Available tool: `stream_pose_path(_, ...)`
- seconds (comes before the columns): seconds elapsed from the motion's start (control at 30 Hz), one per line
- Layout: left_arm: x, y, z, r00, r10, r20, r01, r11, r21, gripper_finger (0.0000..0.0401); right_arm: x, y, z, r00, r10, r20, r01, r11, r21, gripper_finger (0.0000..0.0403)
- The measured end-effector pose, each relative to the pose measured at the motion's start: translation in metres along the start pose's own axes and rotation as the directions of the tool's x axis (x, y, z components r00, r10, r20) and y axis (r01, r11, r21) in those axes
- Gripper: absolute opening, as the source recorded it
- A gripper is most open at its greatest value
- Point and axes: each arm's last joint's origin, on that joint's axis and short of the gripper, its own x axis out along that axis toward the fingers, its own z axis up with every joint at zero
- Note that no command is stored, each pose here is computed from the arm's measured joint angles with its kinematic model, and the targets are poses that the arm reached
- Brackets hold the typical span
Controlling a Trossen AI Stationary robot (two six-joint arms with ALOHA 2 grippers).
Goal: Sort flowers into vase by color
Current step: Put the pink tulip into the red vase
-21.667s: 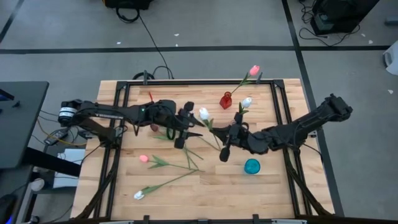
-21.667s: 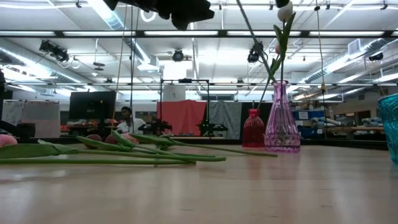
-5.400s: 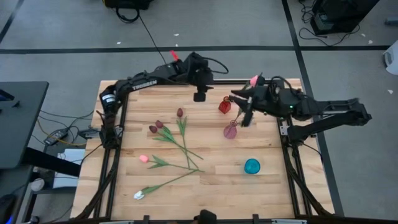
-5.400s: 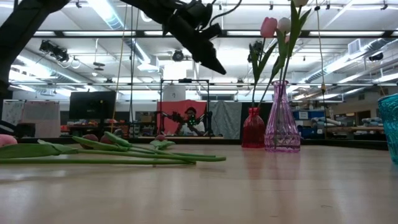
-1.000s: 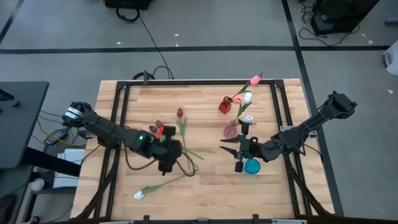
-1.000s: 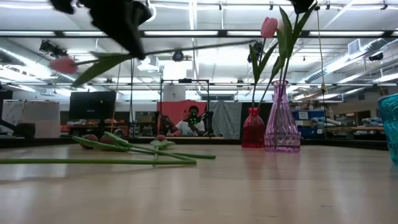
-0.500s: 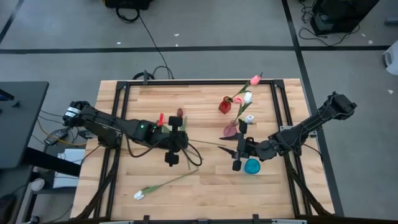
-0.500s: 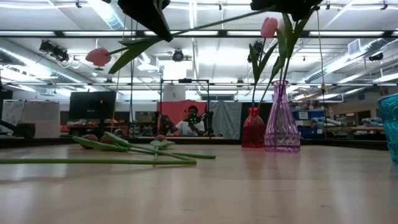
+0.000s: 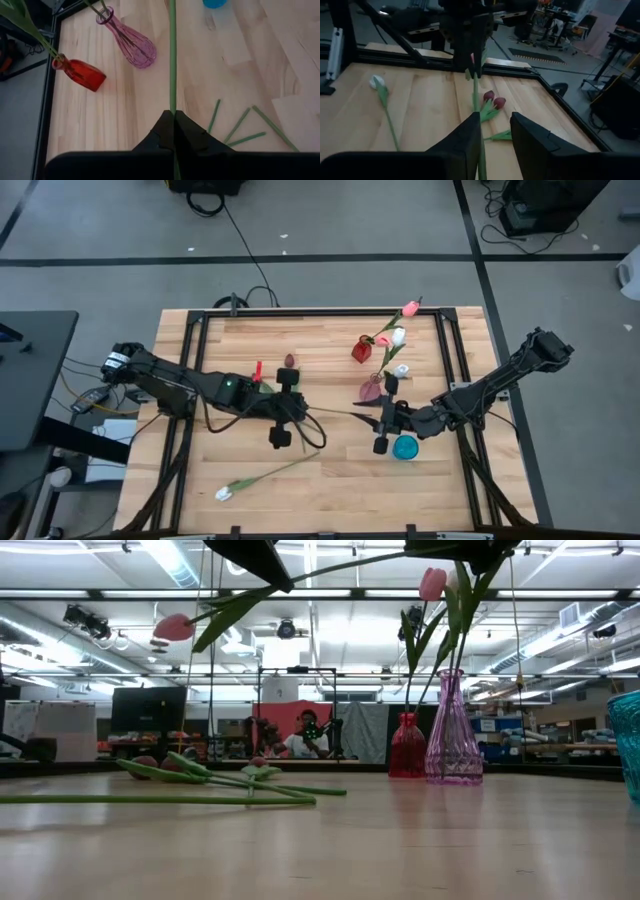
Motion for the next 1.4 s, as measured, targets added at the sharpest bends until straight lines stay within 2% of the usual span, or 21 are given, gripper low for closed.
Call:
stream_pose_path(0.2,0.0001,0.0005,-0.0001,1.000,0.009,-0.001,-0.009,1.000,0.009,0.0004,0.0010,0.0008,0.0005,0.998,0.069,0.003,-0.069,0.995,0.071,0.0120)
stream_pose_path(0.57,0.0001,0.0004,-0.0006,1.000,0.011,-0.007,-0.011,1.000,0.024,0.0005,0.0015,0.0004,0.0001,0.997,0.078,-0.001,-0.078,0.996,0.047,0.0112)
stream_pose_path(0.77,0.0001,0.0007,0.0006,1.000,0.017,0.005,-0.017,1.000,0.024,0.0005,0.0014,0.0003,-0.0024,0.997,0.075,-0.024,-0.074,0.997,0.027,0.0073)
stream_pose_path(0.93,0.0001,0.0008,0.0005,1.000,0.018,0.004,-0.018,1.000,0.025,0.0005,0.0015,0.0001,-0.0026,0.997,0.069,-0.025,-0.068,0.997,0.025,0.0014)
stream_pose_path(1.1,0.0001,0.0001,0.0002,1.000,-0.005,0.003,0.004,1.000,0.025,0.0007,0.0015,-0.0001,-0.0029,0.998,0.061,-0.028,-0.061,0.998,0.017,0.0009)
stream_pose_path(1.23,-0.0001,-0.0001,0.0003,1.000,-0.005,0.003,0.004,1.000,0.025,0.0032,0.0015,-0.0002,-0.0030,0.998,0.061,-0.028,-0.061,0.998,0.024,0.0006)
stream_pose_path(1.4,-0.0088,0.0056,0.0087,0.999,0.035,0.036,-0.035,0.999,0.008,0.0110,0.0026,-0.0018,-0.0045,0.998,0.052,-0.043,-0.050,0.998,0.049,0.0004)
